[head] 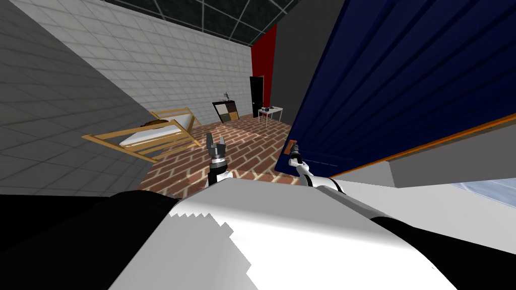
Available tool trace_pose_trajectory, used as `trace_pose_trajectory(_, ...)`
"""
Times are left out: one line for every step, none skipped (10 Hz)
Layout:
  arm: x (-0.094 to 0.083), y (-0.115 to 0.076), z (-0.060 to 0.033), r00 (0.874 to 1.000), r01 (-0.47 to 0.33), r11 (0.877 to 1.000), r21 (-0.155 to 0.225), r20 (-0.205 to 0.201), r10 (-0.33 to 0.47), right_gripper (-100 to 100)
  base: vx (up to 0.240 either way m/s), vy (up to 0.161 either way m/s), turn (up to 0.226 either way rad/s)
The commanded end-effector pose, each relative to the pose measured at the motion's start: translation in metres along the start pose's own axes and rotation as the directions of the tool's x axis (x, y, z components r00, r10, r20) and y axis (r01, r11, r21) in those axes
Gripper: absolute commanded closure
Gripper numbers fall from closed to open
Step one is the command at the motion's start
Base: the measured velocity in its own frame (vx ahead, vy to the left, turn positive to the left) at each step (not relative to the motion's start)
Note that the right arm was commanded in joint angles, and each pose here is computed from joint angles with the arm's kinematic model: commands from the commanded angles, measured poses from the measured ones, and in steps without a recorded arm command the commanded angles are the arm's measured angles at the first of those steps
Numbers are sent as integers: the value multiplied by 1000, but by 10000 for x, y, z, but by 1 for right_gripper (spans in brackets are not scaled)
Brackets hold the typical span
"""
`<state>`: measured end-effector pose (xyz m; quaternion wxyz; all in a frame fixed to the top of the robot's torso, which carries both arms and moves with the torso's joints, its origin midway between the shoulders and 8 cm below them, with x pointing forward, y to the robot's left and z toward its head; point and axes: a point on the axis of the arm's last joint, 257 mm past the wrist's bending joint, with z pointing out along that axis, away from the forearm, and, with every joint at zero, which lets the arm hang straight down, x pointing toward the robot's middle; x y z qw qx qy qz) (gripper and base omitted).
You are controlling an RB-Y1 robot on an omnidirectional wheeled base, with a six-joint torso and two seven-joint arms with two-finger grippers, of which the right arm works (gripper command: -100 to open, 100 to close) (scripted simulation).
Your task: Push the door open
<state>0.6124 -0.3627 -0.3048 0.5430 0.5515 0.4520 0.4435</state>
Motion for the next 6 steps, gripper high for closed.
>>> trace_pose_trajectory(-113, 83, 26, 1000, 0, 1000, -16, 21, 1, 100, 214, 65, -64)
trace_pose_trajectory(-188, 82, 23, 999, -1, 1000, -16, 35, 1, 100, 208, 42, -40)
trace_pose_trajectory(-264, 82, 19, 999, -1, 1000, -16, 48, 2, 100, 199, 86, -32)
trace_pose_trajectory(-337, 83, 14, 998, -1, 1000, -16, 61, 2, 100, 221, 138, -68)
trace_pose_trajectory(-406, 83, 9, 997, -1, 1000, -16, 74, 2, 100, 205, 106, -102)
trace_pose_trajectory(-468, 84, 4, 996, -1, 1000, -17, 85, 3, 100, 175, 62, -54)
